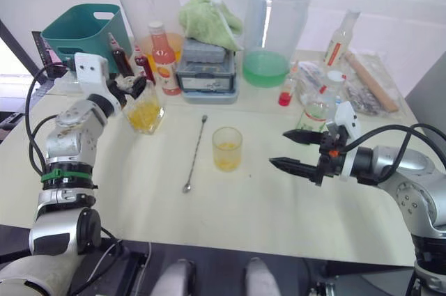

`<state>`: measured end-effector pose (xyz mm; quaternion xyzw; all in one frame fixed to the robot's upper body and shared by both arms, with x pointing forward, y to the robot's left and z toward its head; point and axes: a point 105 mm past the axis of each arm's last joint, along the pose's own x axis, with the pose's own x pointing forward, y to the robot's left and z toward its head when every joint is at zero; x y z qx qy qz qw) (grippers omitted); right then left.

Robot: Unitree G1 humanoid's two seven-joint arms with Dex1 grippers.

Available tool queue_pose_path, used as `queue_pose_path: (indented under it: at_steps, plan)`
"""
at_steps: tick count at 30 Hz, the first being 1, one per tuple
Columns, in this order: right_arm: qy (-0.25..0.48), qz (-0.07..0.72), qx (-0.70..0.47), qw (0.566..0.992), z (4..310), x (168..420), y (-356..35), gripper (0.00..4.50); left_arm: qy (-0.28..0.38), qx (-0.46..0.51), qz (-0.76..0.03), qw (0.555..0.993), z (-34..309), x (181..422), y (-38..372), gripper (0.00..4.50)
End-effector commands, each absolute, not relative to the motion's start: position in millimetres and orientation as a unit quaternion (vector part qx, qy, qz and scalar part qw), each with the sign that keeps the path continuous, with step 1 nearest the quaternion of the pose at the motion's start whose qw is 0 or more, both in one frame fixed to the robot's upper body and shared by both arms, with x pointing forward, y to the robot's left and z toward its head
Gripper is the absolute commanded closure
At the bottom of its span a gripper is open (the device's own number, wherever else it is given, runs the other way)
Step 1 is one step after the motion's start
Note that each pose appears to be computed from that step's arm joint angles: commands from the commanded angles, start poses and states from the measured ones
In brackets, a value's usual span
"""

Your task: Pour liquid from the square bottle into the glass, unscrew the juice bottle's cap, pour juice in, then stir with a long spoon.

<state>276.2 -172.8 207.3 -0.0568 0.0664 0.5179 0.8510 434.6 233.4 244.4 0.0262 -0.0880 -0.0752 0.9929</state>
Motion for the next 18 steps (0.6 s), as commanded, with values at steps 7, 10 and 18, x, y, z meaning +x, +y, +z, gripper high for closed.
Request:
queue_pose_path:
  at_steps: [7, 10, 18]
  plan:
    - [0.039, 0.52, -0.064, 0.851, 226.7, 276.9, -173.7, 0.0, -0.237, 0.058, -0.156, 0.957, 342.1, 404.1, 227.9, 0.04]
    - [0.035, 0.518, -0.065, 0.852, 227.9, 277.0, -175.2, 0.0, -0.222, 0.093, -0.241, 0.94, 346.4, 390.1, 214.1, 0.04]
    - [0.02, 0.494, -0.075, 0.866, 228.0, 280.7, -177.6, 0.0, -0.149, 0.171, -0.36, 0.905, 321.7, 353.5, 202.2, 0.04]
